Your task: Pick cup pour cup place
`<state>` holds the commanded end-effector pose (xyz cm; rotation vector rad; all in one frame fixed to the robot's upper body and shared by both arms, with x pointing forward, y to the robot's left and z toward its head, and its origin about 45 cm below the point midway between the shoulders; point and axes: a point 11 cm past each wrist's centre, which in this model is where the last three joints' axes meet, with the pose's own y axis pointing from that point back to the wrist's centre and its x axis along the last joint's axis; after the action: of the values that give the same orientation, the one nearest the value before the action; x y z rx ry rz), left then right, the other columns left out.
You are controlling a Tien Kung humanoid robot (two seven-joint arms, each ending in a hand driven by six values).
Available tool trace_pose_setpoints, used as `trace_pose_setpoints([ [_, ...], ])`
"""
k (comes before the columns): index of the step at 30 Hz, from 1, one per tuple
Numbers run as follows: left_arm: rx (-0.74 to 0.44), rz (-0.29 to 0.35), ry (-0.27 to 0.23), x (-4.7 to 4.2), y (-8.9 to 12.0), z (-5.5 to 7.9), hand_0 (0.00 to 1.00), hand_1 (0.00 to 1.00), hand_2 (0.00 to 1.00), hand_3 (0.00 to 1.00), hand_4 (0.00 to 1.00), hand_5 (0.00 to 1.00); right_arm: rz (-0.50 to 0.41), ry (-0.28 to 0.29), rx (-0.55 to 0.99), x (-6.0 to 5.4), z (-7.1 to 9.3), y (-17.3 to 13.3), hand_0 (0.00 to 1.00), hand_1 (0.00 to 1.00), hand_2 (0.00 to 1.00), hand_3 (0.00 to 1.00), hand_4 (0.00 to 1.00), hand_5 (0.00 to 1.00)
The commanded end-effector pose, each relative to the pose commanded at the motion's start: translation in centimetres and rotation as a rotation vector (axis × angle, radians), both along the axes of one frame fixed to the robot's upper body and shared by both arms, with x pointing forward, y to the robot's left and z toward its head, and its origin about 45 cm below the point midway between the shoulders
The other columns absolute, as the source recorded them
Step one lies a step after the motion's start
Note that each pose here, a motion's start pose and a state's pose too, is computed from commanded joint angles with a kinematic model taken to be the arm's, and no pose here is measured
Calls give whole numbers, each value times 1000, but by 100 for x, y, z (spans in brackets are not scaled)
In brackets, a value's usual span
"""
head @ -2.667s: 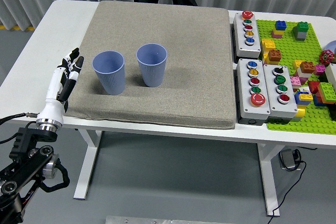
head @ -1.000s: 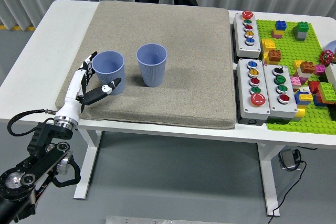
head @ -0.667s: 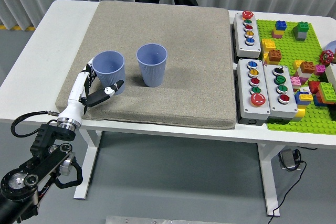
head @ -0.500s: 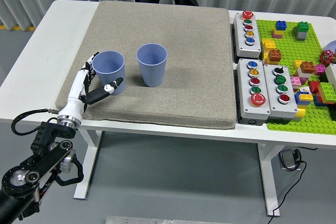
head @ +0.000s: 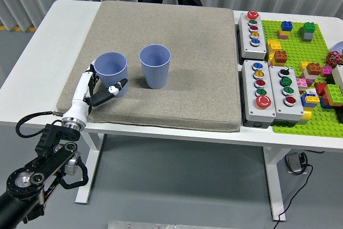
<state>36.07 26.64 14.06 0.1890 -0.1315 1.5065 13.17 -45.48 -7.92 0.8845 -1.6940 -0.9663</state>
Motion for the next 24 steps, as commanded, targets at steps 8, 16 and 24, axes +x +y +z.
trace_pose_setpoints([
  [8, 3, -5, -7, 33, -26, 23, 793, 816, 998, 998, 899, 284, -1, -3, 0, 12, 5, -3, 700, 639, 599, 596, 2, 289],
  [16, -3, -6, -13, 45, -68, 24, 775, 750, 912, 986, 896, 275, 0, -3, 0, 15, 5, -3, 700, 639, 599, 595, 2, 288],
  [24, -4, 4, -15, 58, -78, 14, 763, 742, 872, 966, 896, 275, -4, -6, 0, 23, 7, -1, 699, 639, 599, 594, 2, 285],
])
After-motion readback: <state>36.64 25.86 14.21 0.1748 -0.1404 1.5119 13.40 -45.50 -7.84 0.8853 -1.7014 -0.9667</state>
